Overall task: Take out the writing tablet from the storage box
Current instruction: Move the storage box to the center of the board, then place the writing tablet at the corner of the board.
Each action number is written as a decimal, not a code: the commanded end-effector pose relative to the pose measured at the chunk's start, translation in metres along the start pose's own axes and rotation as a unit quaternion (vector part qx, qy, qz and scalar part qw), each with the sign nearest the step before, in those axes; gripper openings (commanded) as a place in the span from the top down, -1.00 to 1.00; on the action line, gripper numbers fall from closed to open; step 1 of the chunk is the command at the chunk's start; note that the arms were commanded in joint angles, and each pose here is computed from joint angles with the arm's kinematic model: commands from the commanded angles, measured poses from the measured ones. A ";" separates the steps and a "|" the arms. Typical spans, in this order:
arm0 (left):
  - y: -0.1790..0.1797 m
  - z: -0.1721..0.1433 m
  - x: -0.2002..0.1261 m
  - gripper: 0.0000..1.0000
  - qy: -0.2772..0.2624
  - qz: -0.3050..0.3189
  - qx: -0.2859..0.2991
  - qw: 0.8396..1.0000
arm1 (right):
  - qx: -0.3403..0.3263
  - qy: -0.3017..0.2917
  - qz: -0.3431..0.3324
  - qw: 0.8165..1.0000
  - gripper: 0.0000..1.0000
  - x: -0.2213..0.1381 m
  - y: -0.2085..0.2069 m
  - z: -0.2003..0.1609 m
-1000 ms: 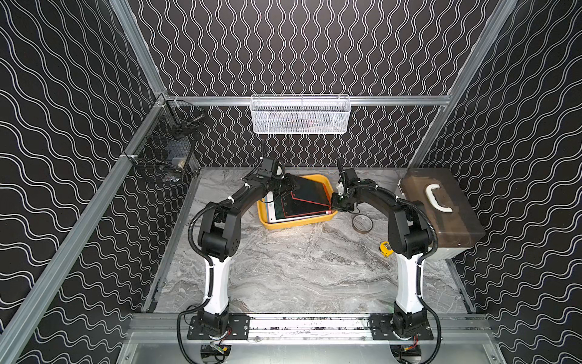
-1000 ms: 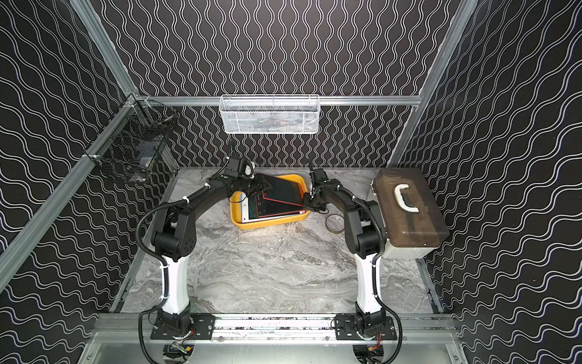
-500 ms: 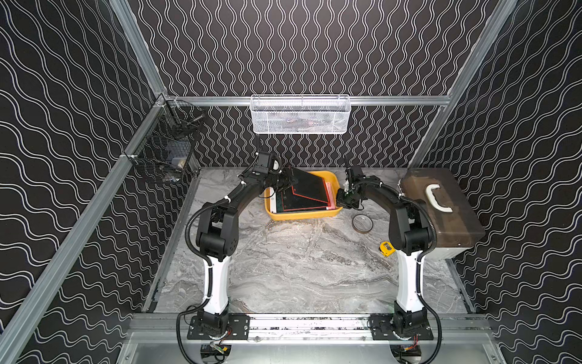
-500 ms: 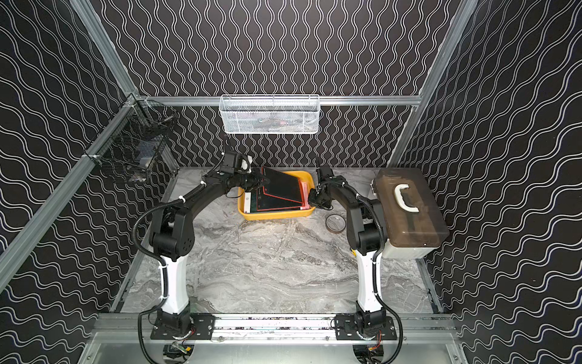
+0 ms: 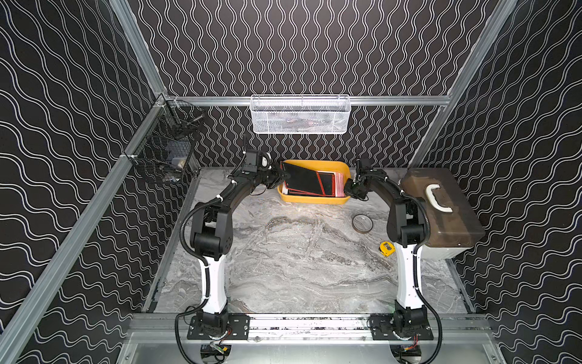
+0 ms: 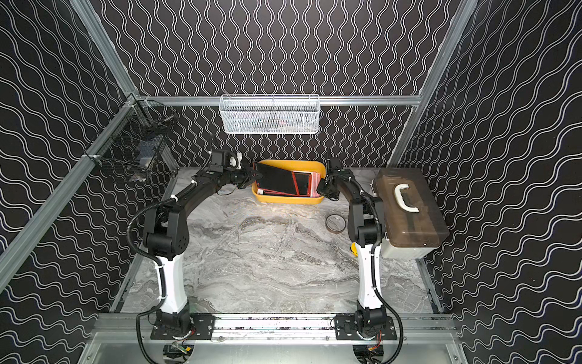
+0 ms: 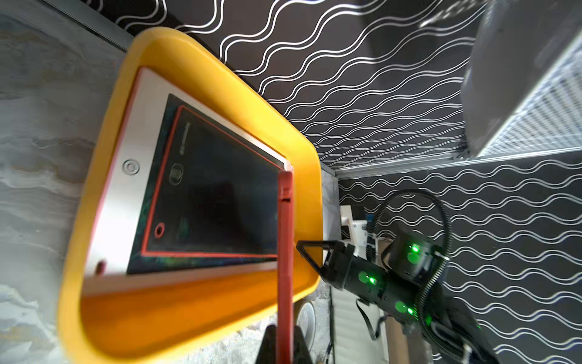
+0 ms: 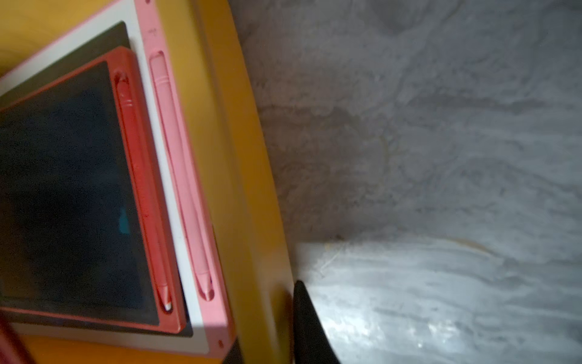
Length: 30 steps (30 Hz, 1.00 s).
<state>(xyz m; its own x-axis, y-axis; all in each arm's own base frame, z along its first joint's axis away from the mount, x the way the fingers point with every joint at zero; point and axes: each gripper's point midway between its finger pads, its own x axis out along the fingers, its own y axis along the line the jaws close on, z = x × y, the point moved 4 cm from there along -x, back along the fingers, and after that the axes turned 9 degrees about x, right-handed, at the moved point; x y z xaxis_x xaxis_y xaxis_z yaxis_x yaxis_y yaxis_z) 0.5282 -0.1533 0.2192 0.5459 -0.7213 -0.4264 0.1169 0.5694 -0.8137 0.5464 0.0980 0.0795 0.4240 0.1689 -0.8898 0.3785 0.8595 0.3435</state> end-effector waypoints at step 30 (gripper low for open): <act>-0.138 -0.058 -0.191 1.00 -0.019 -0.177 0.102 0.979 | -0.059 0.019 0.535 0.842 -0.72 -0.280 0.093 -0.045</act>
<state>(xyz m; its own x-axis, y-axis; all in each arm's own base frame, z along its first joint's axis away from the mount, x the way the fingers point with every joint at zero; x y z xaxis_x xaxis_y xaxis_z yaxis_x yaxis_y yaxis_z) 0.3700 -0.1125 0.3646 0.5084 -0.8361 -0.2060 0.3821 0.4334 -0.8162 0.4423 0.1418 0.3175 0.5100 0.8279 -0.2335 -0.1750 0.3657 0.9142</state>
